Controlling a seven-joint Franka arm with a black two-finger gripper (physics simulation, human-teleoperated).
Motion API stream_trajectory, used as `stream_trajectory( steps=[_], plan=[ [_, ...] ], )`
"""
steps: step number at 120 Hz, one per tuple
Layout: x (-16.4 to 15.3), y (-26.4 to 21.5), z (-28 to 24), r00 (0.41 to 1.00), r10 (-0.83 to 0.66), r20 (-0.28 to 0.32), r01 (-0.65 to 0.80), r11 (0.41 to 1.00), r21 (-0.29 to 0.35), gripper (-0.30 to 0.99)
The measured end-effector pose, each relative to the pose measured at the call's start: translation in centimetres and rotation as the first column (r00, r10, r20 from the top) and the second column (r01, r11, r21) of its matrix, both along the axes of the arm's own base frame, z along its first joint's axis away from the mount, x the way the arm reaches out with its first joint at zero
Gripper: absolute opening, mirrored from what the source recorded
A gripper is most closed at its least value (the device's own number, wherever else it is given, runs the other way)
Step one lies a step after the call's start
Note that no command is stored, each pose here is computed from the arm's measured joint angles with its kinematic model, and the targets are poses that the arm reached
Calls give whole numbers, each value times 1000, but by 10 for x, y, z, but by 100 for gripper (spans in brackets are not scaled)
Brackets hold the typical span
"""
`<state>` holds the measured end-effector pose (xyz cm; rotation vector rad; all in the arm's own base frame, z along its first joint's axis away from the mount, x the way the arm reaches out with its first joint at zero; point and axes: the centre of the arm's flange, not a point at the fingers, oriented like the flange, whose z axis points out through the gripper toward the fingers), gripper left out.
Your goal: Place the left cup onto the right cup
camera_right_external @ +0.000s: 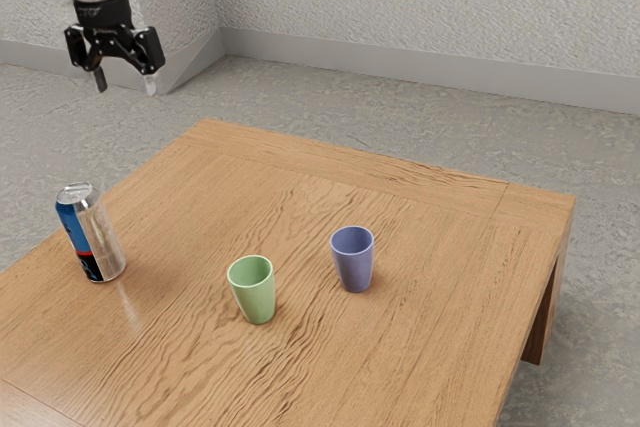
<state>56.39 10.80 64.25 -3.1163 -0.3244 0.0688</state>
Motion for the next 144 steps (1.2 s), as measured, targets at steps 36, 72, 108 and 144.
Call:
stream_trajectory(
  steps=[36,72,108,144],
  plan=[
    [9,-4,-15,1000,-9,-23,9,1000,-1,67],
    [45,0,-93,994,-96,-60,96,995,-5,67],
    [82,-9,-167,981,-180,-70,177,983,-44,67],
    [84,-22,-199,969,-240,-63,236,970,-57,67]
  ],
)
